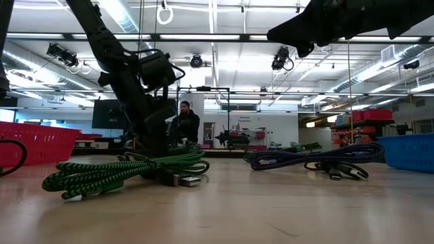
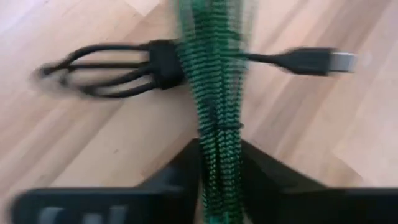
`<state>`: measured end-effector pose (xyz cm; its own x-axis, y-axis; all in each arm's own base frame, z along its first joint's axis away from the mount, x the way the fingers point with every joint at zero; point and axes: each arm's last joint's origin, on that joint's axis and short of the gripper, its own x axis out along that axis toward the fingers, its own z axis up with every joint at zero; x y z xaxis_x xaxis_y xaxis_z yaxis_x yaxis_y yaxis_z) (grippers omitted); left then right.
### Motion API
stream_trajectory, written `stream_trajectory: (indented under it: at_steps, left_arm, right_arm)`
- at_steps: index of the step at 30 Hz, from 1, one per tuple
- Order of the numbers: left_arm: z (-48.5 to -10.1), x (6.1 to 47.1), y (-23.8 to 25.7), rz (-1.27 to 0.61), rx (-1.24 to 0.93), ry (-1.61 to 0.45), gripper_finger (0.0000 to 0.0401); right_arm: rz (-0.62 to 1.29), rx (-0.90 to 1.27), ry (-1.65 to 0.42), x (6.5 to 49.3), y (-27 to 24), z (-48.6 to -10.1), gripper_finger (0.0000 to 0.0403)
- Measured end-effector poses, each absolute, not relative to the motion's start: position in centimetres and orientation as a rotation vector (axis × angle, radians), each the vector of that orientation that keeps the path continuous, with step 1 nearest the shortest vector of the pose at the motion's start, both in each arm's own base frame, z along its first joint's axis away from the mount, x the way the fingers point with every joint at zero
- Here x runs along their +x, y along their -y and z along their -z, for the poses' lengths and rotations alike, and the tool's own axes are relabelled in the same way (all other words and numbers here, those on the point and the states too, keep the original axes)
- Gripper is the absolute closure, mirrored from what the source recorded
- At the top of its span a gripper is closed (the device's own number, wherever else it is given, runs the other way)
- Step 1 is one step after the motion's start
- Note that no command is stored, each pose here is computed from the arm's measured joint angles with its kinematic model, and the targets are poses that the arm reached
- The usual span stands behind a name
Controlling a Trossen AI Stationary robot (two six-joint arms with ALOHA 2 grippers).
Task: Pick & Place USB Port
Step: Put the top left green charger cable into the blue bin
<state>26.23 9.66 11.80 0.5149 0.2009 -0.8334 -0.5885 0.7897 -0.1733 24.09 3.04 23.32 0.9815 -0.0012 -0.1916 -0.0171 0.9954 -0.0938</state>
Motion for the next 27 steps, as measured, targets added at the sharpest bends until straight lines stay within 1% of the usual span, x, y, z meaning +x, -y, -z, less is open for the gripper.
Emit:
stream_trajectory:
  at_steps: [1,2,6,9,14,17,19,22,24,27]
  left_arm:
    - [-11.8,26.3,-9.6,-0.494,-0.479,-0.914,0.0367]
    - [-11.8,26.3,-9.5,-0.493,-0.491,-0.91,0.0378]
    - [-12.2,26.4,-9.0,-0.461,-0.499,-0.91,0.0379]
    - [-13.5,26.8,-8.8,-0.45,-0.491,-0.889,0.0379]
    - [-17.1,27.5,-8.6,-0.469,-0.418,-0.844,0.0379]
    - [-20.0,28.0,-8.3,-0.451,-0.364,-0.761,0.0379]
    - [-21.9,28.2,-7.7,-0.416,-0.319,-0.711,0.0379]
    - [-25.3,28.9,-6.3,-0.334,-0.238,-0.579,0.0379]
    - [-27.5,29.2,-5.2,-0.276,-0.187,-0.472,0.0379]
    - [-29.7,29.5,-3.5,-0.201,-0.11,-0.356,0.0379]
  right_arm:
    - [-0.007,-0.095,-0.193,24.1,-3.0,-23.3,0.0366]
    - [-0.007,-0.096,-0.195,24.1,-3.0,-23.3,0.0366]
    - [0.005,-0.097,-0.206,24.1,-3.0,-23.2,0.0366]
    - [0.032,-0.099,-0.216,24.0,-2.9,-23.1,0.0366]
    - [0.046,-0.092,-0.218,24.0,-2.8,-23.1,0.0366]
    - [0.051,-0.073,-0.211,24.1,-2.8,-23.2,0.0366]
    - [0.055,-0.063,-0.202,24.1,-2.7,-23.2,0.0366]
    - [0.066,-0.073,-0.173,24.2,-2.4,-23.5,0.0366]
    - [0.078,-0.082,-0.124,24.4,-2.1,-23.9,0.0366]
    - [0.053,-0.074,-0.037,24.9,-1.6,-24.4,0.0366]
